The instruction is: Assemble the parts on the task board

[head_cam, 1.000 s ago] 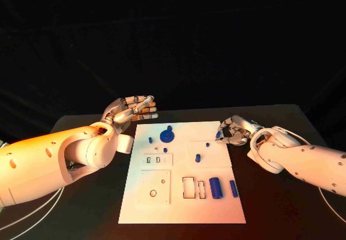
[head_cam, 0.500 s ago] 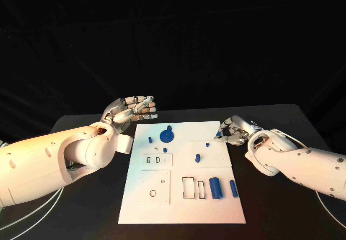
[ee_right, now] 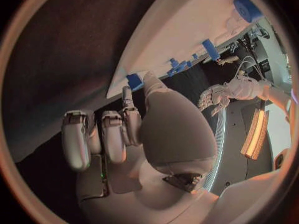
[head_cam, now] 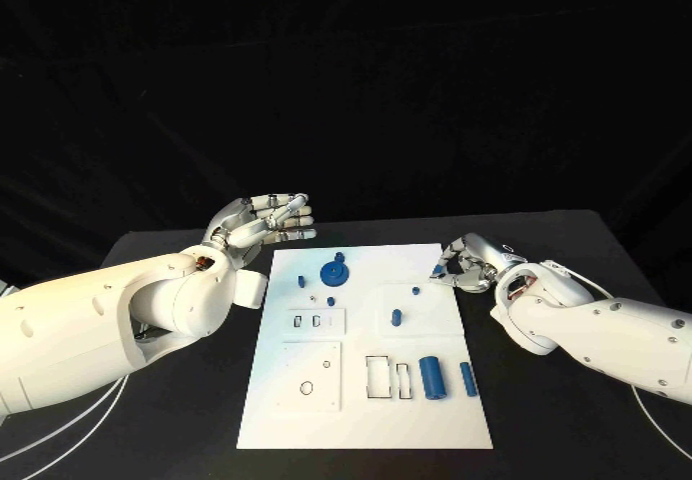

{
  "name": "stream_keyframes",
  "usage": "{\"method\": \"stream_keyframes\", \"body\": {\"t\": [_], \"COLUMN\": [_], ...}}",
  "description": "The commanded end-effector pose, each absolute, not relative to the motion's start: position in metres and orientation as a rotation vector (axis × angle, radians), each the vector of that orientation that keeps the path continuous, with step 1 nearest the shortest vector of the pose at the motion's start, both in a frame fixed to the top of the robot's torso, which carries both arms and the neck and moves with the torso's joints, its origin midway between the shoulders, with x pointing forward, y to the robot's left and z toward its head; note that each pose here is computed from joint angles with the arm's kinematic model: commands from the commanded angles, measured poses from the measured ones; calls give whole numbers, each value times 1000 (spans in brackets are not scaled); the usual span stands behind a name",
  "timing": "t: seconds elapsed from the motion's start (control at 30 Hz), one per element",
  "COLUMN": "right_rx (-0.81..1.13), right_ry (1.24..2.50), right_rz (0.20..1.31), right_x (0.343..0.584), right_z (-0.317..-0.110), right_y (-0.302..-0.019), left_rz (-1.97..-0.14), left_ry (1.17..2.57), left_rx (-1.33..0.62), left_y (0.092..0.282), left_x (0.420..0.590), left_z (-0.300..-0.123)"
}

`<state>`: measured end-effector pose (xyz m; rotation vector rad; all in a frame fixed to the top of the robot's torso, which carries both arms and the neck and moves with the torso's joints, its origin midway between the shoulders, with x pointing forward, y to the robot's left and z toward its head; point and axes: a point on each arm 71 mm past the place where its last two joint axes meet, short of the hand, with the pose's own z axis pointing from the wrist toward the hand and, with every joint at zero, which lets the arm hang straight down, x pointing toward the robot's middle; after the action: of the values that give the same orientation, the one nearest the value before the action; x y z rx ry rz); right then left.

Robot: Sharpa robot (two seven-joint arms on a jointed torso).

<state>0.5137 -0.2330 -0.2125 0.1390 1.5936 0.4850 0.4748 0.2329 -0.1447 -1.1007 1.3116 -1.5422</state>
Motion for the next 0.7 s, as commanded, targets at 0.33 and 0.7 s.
{"method": "stream_keyframes", "body": {"t": [0.33, 0.7], "right_rx": [108, 97], "right_ry": [1582, 1561], "right_rz": [486, 509], "right_x": [512, 511], "right_z": [-214, -212], "right_y": [-229, -226], "left_rz": [-1566, -1561], "left_ry": [1318, 1317], "left_rx": [-1094, -1091], "left_y": [231, 232], "left_x": [475, 476], "left_z": [-144, -144]}}
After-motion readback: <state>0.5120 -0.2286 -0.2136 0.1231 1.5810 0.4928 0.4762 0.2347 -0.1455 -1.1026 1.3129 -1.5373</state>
